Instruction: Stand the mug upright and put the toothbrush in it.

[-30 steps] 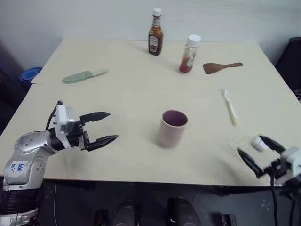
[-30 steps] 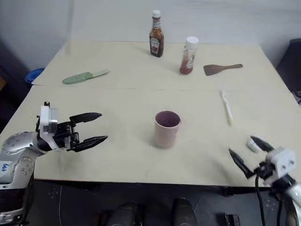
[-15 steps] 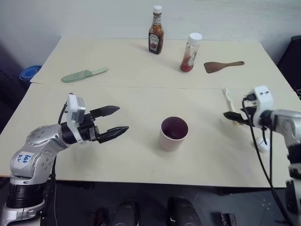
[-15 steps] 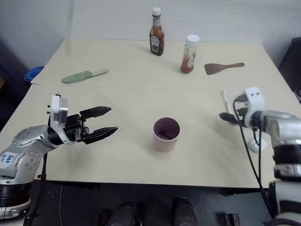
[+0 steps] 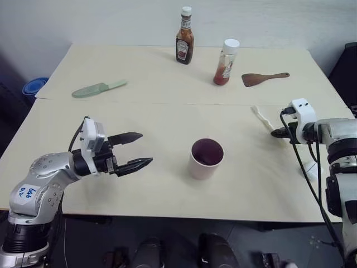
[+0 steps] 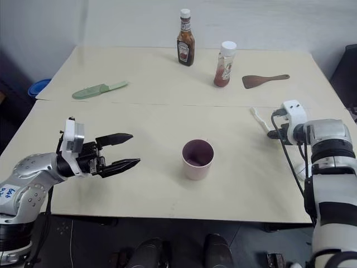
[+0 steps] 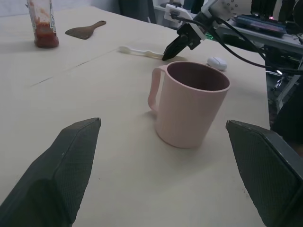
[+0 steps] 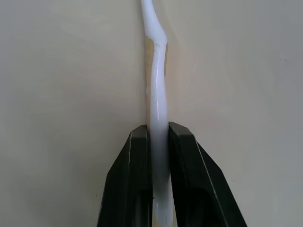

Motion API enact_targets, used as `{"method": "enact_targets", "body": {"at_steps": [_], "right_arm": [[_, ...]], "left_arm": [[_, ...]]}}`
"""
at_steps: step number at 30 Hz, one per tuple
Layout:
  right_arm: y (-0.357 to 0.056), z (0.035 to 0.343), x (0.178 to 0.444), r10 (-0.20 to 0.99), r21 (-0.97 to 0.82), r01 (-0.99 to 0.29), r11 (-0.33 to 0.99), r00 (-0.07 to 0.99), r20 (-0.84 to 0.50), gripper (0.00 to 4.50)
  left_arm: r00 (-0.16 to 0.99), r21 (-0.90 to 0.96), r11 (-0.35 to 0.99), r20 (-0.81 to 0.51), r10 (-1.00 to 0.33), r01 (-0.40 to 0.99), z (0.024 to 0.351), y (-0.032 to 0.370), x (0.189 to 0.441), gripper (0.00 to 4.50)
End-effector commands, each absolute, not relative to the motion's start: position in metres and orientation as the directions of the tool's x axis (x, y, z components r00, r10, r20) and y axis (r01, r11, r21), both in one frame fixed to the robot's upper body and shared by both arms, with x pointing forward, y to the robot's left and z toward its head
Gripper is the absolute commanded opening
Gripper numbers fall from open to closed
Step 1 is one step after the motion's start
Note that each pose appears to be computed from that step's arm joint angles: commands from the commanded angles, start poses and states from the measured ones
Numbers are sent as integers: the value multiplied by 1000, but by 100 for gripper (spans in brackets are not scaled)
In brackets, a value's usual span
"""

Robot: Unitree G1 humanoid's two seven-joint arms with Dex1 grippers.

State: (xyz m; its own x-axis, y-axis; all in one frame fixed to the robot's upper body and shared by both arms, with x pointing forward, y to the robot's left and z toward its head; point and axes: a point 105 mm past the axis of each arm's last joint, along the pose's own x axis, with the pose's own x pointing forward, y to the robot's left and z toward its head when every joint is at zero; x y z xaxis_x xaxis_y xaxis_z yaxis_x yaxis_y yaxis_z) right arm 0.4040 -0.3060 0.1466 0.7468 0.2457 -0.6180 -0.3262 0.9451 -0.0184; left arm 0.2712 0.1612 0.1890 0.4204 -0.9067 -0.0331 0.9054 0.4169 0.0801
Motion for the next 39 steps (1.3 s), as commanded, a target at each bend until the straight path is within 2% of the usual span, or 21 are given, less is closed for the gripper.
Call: {"method": "enact_targets", "body": {"at_steps": [1, 2, 3, 4, 7, 10, 12, 14, 19, 22, 24, 26, 33, 35, 39], "right_arm": [[-275, 193, 409, 519, 23, -543, 839, 788, -333, 16], [-258, 211, 405, 622, 23, -631, 776, 758, -196, 16], [-235, 234, 395, 739, 6, -739, 674, 674, -3, 16], [-217, 249, 380, 806, -19, -813, 581, 573, 149, 16], [-179, 267, 345, 826, -38, -899, 437, 384, 414, 16], [-135, 268, 313, 807, -33, -944, 328, 262, 530, 16], [-104, 256, 292, 835, -57, -968, 245, 181, 520, 16], [-92, 238, 285, 852, -91, -967, 236, 161, 498, 16], [-92, 203, 290, 877, -168, -941, 295, 197, 439, 16], [-97, 206, 289, 882, -227, -927, 299, 177, 438, 16], [-99, 208, 287, 888, -256, -923, 289, 158, 432, 88], [-101, 204, 285, 901, -270, -924, 271, 145, 408, 143], [-133, 193, 284, 926, -300, -903, 308, 213, 311, 383], [-152, 186, 282, 937, -336, -885, 322, 248, 245, 446], [-197, 164, 274, 948, -369, -875, 314, 311, 68, 449]], "left_arm": [[405, 113, 400, -30, -914, 910, 194, 161, 265, 450], [405, 111, 400, -29, -914, 910, 193, 162, 264, 450], [404, 106, 399, -27, -914, 911, 191, 162, 263, 450], [401, 97, 397, -28, -916, 913, 189, 162, 263, 450], [398, 75, 394, -39, -917, 916, 181, 163, 262, 450], [392, 55, 390, -46, -919, 919, 173, 161, 262, 450], [386, 47, 384, -48, -921, 922, 171, 160, 262, 450], [381, 38, 379, -40, -924, 924, 170, 158, 263, 450], [383, 32, 382, -32, -923, 923, 164, 153, 264, 450], [384, 33, 383, -28, -923, 923, 164, 153, 264, 450], [387, 33, 387, -30, -921, 922, 164, 155, 264, 450], [392, 35, 391, -37, -919, 920, 162, 157, 264, 450], [450, 78, 445, -58, -891, 892, 158, 173, 264, 450], [477, 117, 467, -81, -875, 876, 155, 183, 260, 450], [555, 203, 523, -158, -817, 828, 141, 214, 249, 450]]}}
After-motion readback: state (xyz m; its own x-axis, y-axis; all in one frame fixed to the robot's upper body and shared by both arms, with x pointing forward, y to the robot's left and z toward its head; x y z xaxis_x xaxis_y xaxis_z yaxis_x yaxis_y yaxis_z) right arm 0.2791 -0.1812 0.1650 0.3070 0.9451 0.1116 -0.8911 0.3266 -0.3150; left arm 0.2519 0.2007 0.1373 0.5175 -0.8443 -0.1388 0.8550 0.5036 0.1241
